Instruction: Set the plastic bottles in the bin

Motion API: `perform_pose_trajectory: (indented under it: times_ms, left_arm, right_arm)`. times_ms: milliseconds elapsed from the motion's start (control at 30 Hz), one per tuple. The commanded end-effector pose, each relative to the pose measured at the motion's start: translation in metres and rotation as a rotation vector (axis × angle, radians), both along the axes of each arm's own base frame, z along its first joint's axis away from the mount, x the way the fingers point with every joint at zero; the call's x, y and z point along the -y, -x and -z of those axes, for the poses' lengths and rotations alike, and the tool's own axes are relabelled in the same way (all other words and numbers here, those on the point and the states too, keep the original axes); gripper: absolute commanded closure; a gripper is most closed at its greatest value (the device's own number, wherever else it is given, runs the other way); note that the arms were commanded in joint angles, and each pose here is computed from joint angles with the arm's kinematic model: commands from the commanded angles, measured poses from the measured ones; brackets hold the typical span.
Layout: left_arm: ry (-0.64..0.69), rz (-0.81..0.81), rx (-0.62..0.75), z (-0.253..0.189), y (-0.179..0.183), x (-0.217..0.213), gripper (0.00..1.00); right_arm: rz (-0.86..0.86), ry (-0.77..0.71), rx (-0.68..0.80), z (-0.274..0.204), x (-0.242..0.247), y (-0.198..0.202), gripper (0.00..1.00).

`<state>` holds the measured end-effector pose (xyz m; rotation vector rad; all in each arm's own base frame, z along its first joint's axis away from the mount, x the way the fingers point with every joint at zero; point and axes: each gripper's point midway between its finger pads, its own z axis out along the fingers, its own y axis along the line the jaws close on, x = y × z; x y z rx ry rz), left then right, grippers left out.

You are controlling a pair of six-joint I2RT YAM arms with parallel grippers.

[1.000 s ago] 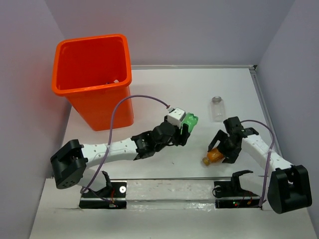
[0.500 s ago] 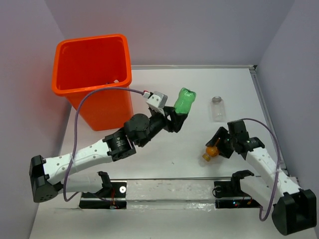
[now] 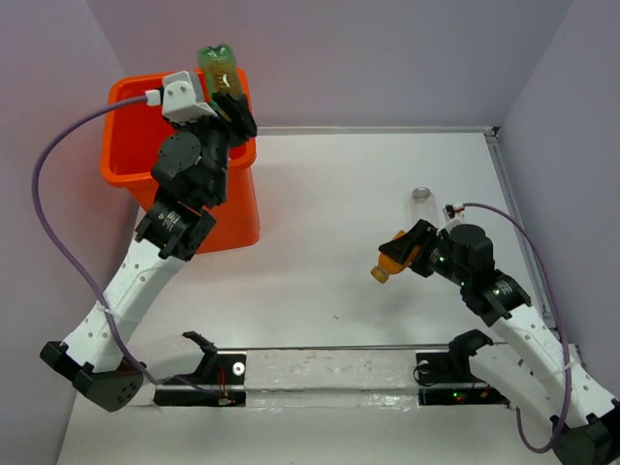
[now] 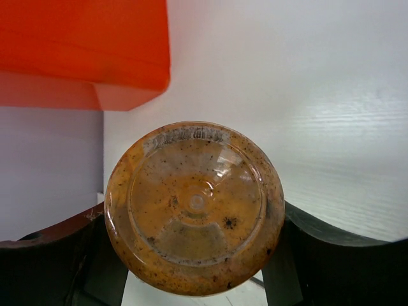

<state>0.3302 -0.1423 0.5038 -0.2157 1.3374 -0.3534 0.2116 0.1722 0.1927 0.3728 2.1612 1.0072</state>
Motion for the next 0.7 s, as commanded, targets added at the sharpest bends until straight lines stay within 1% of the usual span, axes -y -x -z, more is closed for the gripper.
perform_pose_trajectory:
  times_ms: [0,33,100,133,167,200,233,267,333,367,400,433,467,500,533,567,600,633,667]
  left_arm:
    - [0.017,-0.194,0.015,-0.029,-0.029,-0.07,0.42]
    - [0.01,-0.242,0.013,-0.031,-0.037,-0.091,0.42]
    - [-0.006,-0.278,-0.037,-0.015,-0.052,-0.105,0.41]
    - [-0.006,-0.287,-0.053,-0.01,-0.057,-0.111,0.39]
    - [-0.009,-0.252,-0.063,-0.006,-0.062,-0.109,0.34]
    - [-0.01,-0.252,-0.089,-0.001,-0.064,-0.114,0.15]
    - [-0.003,-0.239,-0.099,0.001,-0.064,-0.112,0.06]
    - [-0.006,-0.217,-0.105,0.003,-0.063,-0.109,0.01]
    - [0.013,-0.155,-0.07,-0.009,-0.045,-0.102,0.01]
    - [0.023,-0.123,-0.037,-0.018,-0.027,-0.1,0.01]
    - [0.03,-0.086,-0.02,-0.023,-0.018,-0.095,0.01]
    - [0.039,-0.014,0.002,-0.029,-0.006,-0.085,0.01]
    - [0.043,0.021,0.021,-0.034,0.004,-0.081,0.01]
    - [0.049,0.059,0.048,-0.041,0.024,-0.078,0.01]
    - [0.052,0.087,0.059,-0.043,0.034,-0.076,0.01]
    - [0.055,0.134,0.047,-0.035,0.041,-0.069,0.01]
    - [0.062,0.15,0.081,-0.042,0.061,-0.071,0.01]
    - [0.062,0.183,0.087,-0.04,0.07,-0.067,0.01]
    - [0.064,0.215,0.073,-0.029,0.076,-0.062,0.01]
  right_arm:
    - [-0.044,-0.14,0.283,-0.091,-0.025,-0.021,0.55]
    - [-0.053,-0.146,0.305,-0.099,-0.029,-0.023,0.55]
    - [-0.065,-0.122,0.375,-0.119,-0.033,-0.03,0.55]
    - [-0.064,-0.093,0.382,-0.124,-0.036,-0.04,0.55]
    - [-0.058,-0.103,0.464,-0.163,-0.035,-0.044,0.55]
    - [-0.063,-0.076,0.512,-0.177,-0.037,-0.049,0.55]
    - [-0.061,-0.075,0.551,-0.194,-0.039,-0.055,0.55]
    - [-0.078,-0.083,0.586,-0.219,-0.05,-0.064,0.55]
    - [-0.144,-0.069,0.638,-0.239,-0.072,-0.066,0.57]
    - [-0.156,-0.052,0.682,-0.258,-0.084,-0.076,0.57]
    - [-0.175,-0.042,0.712,-0.268,-0.094,-0.079,0.57]
    - [-0.189,-0.03,0.74,-0.278,-0.105,-0.081,0.57]
    - [-0.217,-0.026,0.76,-0.287,-0.121,-0.078,0.57]
    - [-0.229,-0.007,0.814,-0.309,-0.134,-0.087,0.57]
    - [-0.247,-0.007,0.841,-0.319,-0.145,-0.088,0.57]
    - [-0.279,-0.017,0.863,-0.327,-0.161,-0.084,0.57]
    - [-0.322,0.015,0.866,-0.316,-0.184,-0.097,0.57]
    - [-0.328,-0.015,0.94,-0.349,-0.19,-0.091,0.57]
    - [-0.363,-0.023,0.963,-0.355,-0.208,-0.085,0.57]
